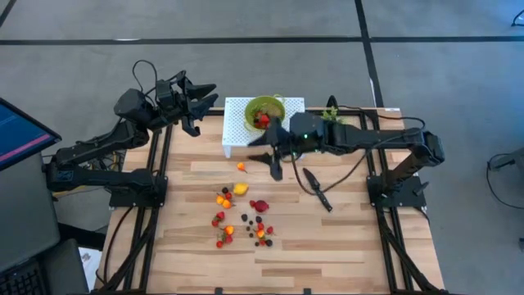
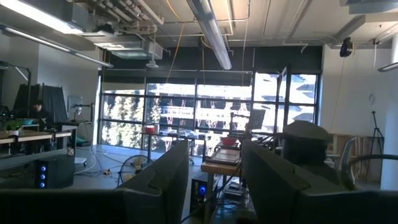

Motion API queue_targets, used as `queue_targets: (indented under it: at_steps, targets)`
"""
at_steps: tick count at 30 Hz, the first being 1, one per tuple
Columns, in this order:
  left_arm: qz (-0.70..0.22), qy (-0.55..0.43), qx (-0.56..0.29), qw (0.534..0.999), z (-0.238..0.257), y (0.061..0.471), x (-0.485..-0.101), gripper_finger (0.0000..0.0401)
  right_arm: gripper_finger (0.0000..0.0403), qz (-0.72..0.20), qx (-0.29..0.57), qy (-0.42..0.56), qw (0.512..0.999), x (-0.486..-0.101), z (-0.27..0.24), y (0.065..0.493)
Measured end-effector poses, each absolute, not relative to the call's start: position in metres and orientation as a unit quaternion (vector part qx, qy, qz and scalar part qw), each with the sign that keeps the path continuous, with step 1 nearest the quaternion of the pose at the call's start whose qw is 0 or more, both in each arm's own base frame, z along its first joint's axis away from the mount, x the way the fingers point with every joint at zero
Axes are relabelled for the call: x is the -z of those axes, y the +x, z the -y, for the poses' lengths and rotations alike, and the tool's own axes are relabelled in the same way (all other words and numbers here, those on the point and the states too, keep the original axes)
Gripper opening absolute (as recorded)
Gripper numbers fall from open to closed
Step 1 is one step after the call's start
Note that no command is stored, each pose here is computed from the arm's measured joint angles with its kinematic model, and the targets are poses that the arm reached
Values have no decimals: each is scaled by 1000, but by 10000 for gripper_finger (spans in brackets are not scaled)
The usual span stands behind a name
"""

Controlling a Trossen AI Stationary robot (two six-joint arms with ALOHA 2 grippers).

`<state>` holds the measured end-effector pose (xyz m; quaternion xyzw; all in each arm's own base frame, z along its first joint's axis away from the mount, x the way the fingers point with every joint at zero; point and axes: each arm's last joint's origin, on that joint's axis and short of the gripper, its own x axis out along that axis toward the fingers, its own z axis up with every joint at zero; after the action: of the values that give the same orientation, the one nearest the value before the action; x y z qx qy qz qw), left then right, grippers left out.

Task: Pick & Place Fruit
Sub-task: Put the red raspberry into the green strainer bowl

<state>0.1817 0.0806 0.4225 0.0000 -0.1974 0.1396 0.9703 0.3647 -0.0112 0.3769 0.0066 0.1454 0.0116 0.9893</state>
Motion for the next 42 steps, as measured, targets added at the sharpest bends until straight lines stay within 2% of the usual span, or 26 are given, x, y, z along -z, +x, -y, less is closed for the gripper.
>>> queue_targets:
  at_steps: [14,26,31,42]
  targets:
    - [197,0,-139,970,-81,182,-423,142,154,-241,-70,67,966,-361,-47,355]
    - [197,0,-140,970,-81,182,-423,142,134,-317,-66,126,938,-348,-68,346]
    - [197,0,-140,970,-81,182,-423,142,125,-322,-81,120,936,-346,-81,344]
    - [197,0,-139,970,-81,182,-423,142,111,-349,-52,81,932,-340,-103,333]
